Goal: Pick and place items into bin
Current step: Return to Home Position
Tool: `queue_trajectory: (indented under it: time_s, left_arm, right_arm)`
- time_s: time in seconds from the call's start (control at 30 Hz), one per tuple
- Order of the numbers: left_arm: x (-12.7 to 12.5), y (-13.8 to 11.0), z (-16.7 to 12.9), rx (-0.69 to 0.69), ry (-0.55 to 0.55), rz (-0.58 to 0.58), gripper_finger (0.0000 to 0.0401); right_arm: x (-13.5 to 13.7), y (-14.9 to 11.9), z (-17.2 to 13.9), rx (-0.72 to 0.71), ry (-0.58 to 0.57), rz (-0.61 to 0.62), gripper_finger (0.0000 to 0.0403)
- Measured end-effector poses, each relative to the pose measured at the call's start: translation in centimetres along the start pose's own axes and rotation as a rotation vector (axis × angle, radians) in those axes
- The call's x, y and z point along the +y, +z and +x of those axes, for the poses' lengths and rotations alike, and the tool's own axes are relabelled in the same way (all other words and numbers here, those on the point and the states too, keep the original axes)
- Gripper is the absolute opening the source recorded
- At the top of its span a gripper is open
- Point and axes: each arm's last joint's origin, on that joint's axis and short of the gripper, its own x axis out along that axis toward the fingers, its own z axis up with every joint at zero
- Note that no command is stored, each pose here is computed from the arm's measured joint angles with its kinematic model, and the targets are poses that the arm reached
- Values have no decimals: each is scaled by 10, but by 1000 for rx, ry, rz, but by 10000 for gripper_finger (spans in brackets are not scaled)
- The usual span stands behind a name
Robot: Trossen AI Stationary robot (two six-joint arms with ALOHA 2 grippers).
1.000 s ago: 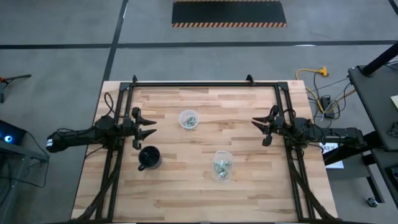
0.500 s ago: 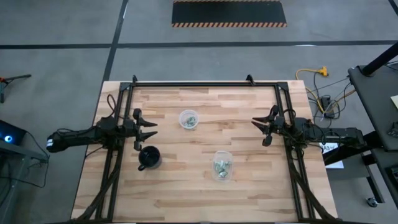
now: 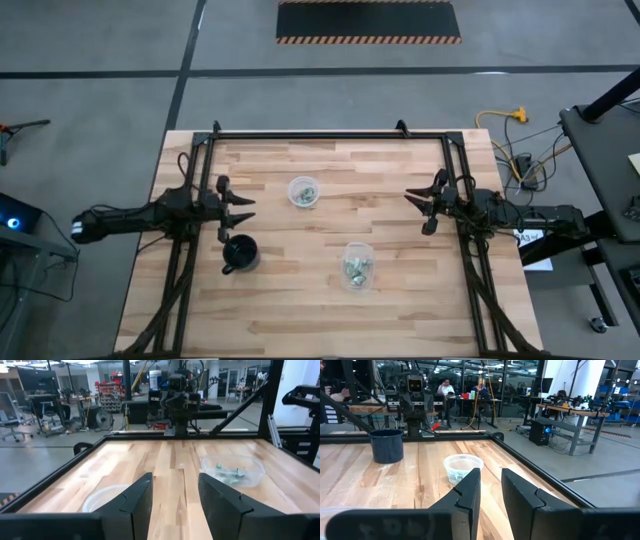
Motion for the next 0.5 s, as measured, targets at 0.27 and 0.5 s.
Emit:
queue_trajectory:
  time_s: [0.27,0.5]
  left_arm:
    - [0,-4,3,51,-2,-1,141]
    - [0,-7,6,83,-2,-1,141]
  right_arm:
    - [0,0,0,0,-1,0,68]
    - [0,0,0,0,0,0,68]
